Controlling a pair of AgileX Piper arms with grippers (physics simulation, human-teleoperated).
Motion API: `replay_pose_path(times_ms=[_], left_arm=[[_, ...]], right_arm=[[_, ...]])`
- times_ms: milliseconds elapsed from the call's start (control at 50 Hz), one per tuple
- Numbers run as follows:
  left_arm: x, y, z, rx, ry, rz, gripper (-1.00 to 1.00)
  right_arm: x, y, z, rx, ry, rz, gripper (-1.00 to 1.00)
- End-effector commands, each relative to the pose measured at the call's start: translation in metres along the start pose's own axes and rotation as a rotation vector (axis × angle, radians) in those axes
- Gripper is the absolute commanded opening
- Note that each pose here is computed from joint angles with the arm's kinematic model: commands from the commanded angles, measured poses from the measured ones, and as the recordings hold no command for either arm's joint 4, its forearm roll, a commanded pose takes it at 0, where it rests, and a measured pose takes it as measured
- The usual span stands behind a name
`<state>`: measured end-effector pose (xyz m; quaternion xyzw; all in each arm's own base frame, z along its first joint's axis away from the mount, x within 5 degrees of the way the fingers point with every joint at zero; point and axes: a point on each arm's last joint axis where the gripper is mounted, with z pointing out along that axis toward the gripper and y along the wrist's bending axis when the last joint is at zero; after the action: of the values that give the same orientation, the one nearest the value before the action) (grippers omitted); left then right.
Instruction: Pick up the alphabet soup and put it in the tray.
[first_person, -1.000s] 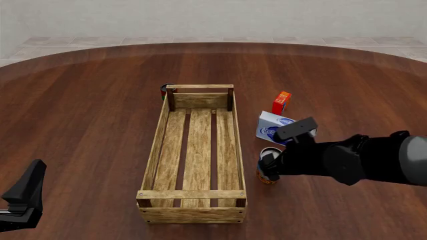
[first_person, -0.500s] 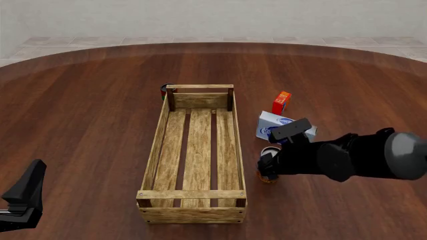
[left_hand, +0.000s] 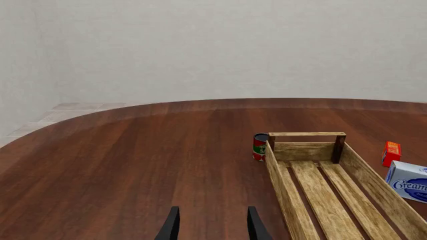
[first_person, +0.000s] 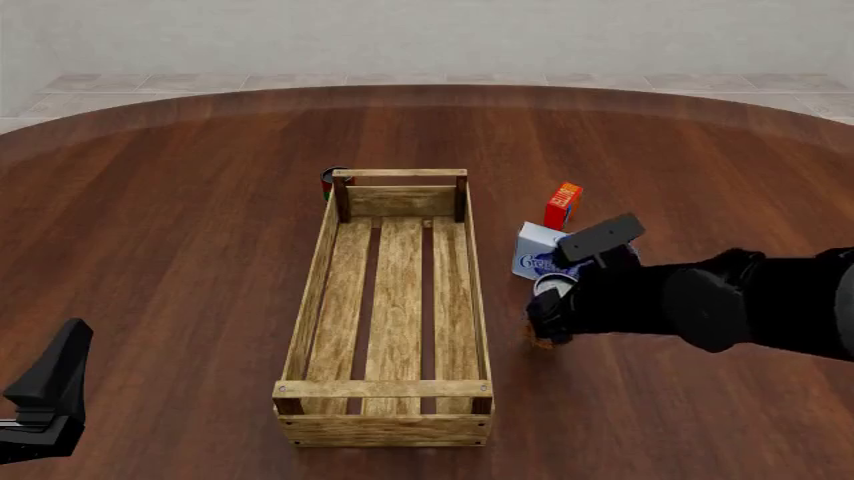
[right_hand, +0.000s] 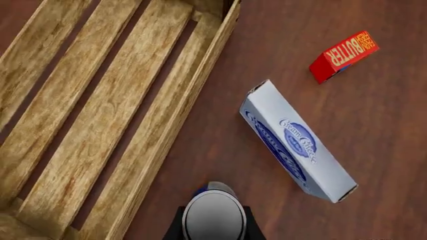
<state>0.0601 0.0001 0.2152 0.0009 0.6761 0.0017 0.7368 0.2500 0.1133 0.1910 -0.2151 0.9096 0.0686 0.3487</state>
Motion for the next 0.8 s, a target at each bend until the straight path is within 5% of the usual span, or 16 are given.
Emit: replay_pose_path(times_ms=[20,800], left_arm=[[0.000,0.000,0.000,0.001,0.000,0.000,1.00],[0.000,0.000,0.000,0.001,0.000,0.000,1.00]], right_arm=[[-0.013,0.002,-0.026,-0.004,-0.060,-0.017,-1.00],[-0.065,0.041,-0.065,-0.102,-0.169,-0.139,-1.00]])
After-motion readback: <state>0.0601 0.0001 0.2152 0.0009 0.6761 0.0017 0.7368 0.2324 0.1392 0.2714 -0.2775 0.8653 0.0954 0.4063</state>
